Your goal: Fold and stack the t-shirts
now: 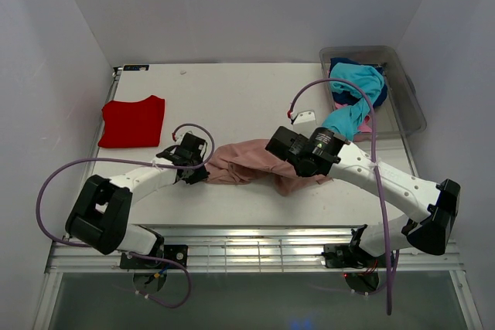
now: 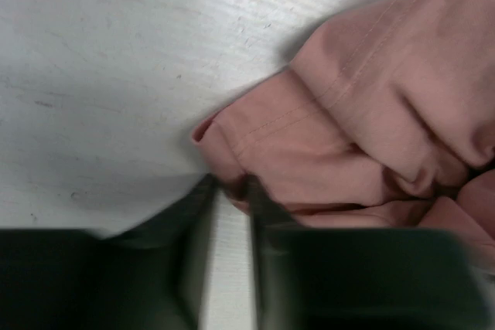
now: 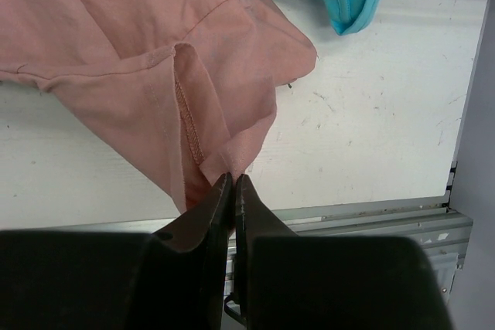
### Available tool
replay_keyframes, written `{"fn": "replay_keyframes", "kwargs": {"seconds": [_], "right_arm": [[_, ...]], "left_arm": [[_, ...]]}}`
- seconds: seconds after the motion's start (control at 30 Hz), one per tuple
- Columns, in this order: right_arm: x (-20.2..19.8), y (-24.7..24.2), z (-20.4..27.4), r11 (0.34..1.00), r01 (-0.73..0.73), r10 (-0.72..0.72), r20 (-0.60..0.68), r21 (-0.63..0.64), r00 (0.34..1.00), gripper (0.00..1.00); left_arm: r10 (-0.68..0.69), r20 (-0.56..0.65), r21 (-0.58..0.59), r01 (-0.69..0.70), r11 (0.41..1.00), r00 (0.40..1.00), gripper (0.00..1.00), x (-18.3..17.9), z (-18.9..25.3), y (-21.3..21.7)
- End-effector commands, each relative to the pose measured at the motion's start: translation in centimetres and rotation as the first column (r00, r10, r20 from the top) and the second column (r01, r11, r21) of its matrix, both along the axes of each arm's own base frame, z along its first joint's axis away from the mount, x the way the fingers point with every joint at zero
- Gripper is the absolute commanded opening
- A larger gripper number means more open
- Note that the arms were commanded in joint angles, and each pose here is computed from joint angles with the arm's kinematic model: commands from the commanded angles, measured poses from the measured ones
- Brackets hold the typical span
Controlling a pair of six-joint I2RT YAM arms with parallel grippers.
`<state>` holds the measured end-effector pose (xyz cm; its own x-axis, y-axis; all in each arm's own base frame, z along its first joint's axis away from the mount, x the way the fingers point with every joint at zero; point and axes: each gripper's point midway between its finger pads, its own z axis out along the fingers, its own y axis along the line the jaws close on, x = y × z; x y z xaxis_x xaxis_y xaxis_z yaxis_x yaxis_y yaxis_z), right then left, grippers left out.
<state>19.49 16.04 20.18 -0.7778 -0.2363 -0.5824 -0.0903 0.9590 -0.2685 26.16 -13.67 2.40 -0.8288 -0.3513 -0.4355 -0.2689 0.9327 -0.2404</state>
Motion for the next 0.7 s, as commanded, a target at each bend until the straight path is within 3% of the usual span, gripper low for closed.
{"fn": "replay_keyframes", "kwargs": {"seconds": [0.0,0.1,0.27,0.37,0.4,0.5,0.53,0.67], "right_arm": [[0.2,-0.2,0.8,0.999,0.026,-0.027,0.036,0.034,0.999,0.08],[0.4,-0.1,0.8,0.999,0.024,-0.024,0.039,0.022,0.999,0.08],[2.4,0.4,2.5,1.0,0.016,-0.018,0.078,0.018,0.997,0.08],[5.2,0.2,3.5,1.0,0.004,-0.005,0.111,0.011,0.994,0.08],[6.2,0.5,4.3,1.0,-0.002,-0.002,0.121,0.029,0.993,0.08],[10.3,0.1,7.6,0.997,-0.004,-0.01,0.19,0.074,0.982,0.08],[11.8,-1.0,8.7,0.998,-0.003,-0.01,0.207,0.058,0.978,0.08],[16.8,-2.4,14.1,0.997,0.005,-0.028,0.3,0.077,0.953,0.08]], "left_arm": [[0.025,-0.005,0.012,-0.025,1.0,1.0,0.2,-0.4,-0.8,0.5],[0.031,0.001,0.041,-0.031,0.999,1.0,0.0,-0.3,-0.9,1.0],[0.028,0.099,0.089,-0.037,0.995,0.995,0.0,2.0,4.2,1.8],[0.057,0.232,0.084,-0.078,0.993,0.971,0.0,5.7,11.7,3.1],[0.106,0.336,0.035,-0.125,0.992,0.936,0.0,7.9,16.8,4.3],[0.175,0.443,0.025,-0.208,0.978,0.879,0.0,10.5,23.5,9.2],[0.186,0.52,-0.004,-0.215,0.977,0.834,0.0,11.7,28.1,10.0],[0.196,0.584,-0.001,-0.241,0.971,0.788,0.0,15.0,33.7,13.3]]}}
